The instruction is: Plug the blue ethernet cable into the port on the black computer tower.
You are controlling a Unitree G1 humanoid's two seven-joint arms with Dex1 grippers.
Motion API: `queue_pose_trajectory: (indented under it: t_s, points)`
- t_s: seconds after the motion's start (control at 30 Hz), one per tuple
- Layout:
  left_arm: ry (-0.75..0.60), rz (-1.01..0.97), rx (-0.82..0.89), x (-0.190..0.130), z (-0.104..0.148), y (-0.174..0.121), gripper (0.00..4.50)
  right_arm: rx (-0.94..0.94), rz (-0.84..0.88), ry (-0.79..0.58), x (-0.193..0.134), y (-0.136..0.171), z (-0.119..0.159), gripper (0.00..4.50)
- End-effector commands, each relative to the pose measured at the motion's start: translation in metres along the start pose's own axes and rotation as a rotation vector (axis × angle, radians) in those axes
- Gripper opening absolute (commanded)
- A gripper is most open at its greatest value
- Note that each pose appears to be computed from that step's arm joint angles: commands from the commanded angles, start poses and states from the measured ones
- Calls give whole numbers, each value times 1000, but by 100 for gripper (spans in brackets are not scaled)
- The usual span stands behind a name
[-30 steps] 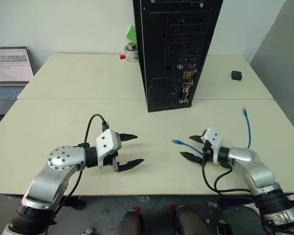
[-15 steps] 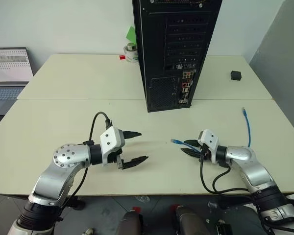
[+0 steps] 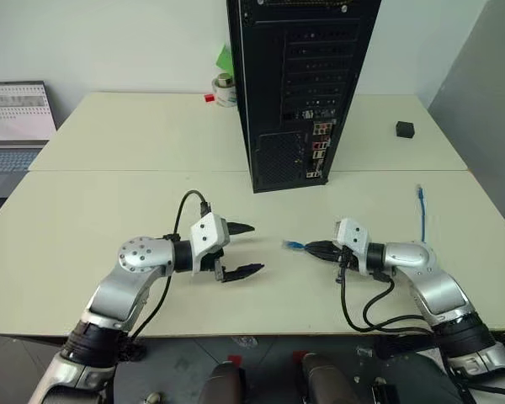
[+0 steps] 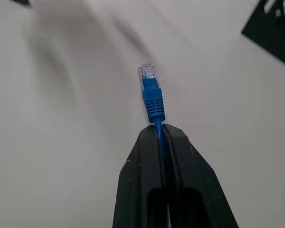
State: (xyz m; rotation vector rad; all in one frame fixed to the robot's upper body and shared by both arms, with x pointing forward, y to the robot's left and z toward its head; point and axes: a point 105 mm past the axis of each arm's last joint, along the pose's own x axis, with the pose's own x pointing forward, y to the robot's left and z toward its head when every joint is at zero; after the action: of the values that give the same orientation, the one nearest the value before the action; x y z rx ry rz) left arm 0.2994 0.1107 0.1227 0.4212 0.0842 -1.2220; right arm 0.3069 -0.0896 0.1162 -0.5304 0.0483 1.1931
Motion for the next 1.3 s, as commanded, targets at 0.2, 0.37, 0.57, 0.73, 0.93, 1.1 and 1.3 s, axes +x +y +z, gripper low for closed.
queue_pose_trajectory:
  t_s: [0.2, 0.37, 0.57, 0.73, 0.93, 1.1, 1.3]
  points:
    - [-26, -131, 20, 9, 17, -3, 450, -116, 112, -55, 8, 16, 39, 5]
    - [-34, -180, 34, 10, 22, -6, 450, -132, 131, -47, 11, 19, 41, 5]
    - [-20, -211, 47, 8, 20, -9, 352, -144, 141, -53, 15, 19, 46, 0]
    - [6, -208, 67, 7, 15, -9, 247, -151, 148, -65, 17, 19, 50, 0]
    - [16, -185, 79, 7, 13, -6, 121, -157, 155, -68, 17, 20, 52, 0]
    - [24, -176, 89, 7, 11, -4, 33, -168, 162, -66, 18, 20, 53, 0]
    - [30, -176, 118, 8, 7, -6, 33, -157, 207, -42, 16, 26, 49, 0]
